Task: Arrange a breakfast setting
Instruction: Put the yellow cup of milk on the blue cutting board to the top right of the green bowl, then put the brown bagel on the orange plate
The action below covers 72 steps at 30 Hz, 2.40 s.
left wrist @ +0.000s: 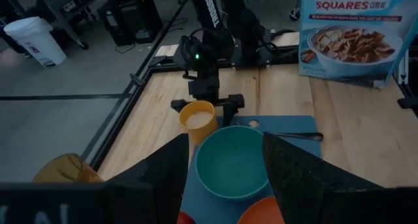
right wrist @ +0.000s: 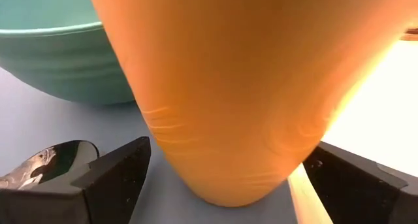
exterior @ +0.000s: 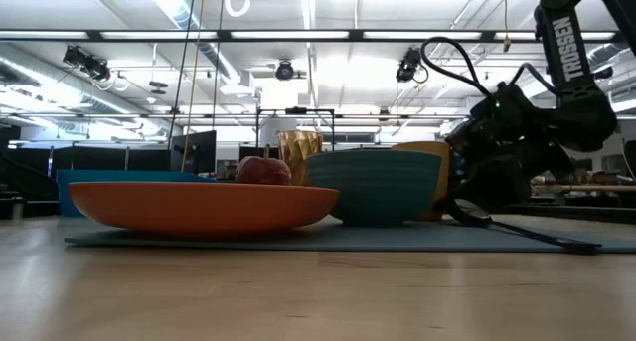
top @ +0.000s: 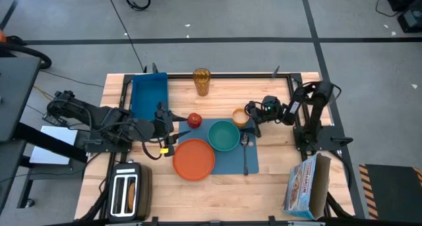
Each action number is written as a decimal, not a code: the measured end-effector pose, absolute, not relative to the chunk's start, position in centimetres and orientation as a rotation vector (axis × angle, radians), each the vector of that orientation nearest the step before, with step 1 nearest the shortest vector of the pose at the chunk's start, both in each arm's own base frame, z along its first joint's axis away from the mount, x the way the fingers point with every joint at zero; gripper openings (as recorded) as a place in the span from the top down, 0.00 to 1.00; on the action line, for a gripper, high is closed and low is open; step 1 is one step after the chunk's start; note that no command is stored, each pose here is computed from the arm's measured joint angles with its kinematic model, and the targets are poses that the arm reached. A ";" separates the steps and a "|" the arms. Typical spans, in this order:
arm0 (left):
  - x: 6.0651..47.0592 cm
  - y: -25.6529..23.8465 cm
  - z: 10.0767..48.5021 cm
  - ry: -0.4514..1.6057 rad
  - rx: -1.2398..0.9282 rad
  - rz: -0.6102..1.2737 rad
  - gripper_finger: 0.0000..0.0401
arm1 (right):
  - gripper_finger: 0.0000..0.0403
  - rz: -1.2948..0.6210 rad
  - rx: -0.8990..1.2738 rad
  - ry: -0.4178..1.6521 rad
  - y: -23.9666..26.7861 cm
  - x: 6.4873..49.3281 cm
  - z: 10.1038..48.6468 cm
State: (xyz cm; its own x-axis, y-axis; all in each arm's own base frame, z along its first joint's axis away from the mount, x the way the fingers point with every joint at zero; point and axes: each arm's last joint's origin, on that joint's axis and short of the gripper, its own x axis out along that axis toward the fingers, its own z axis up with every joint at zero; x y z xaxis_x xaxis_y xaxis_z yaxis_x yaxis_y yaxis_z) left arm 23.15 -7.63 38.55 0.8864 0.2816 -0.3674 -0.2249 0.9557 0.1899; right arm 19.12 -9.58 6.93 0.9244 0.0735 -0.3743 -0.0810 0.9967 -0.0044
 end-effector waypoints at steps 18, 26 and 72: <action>23.1 -7.6 38.5 0.407 0.155 0.262 0.49 | 0.01 -0.085 0.035 0.518 -9.1 17.4 8.1; 23.5 -6.3 38.3 0.444 0.171 0.261 0.49 | 0.03 -0.174 0.152 0.594 -8.1 16.9 9.0; 15.7 -17.8 34.3 1.279 -0.916 -0.004 0.49 | 0.13 0.064 0.036 0.411 9.7 24.8 29.1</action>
State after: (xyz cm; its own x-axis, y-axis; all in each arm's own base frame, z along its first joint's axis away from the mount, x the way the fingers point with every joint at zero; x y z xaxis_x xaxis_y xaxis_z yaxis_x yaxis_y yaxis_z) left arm 15.71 -17.83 34.29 0.3371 -0.4769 -0.8117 -0.4720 0.6604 -0.5840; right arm 24.79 9.74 29.14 0.9148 0.0695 -0.3979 -0.0550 0.9973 0.0476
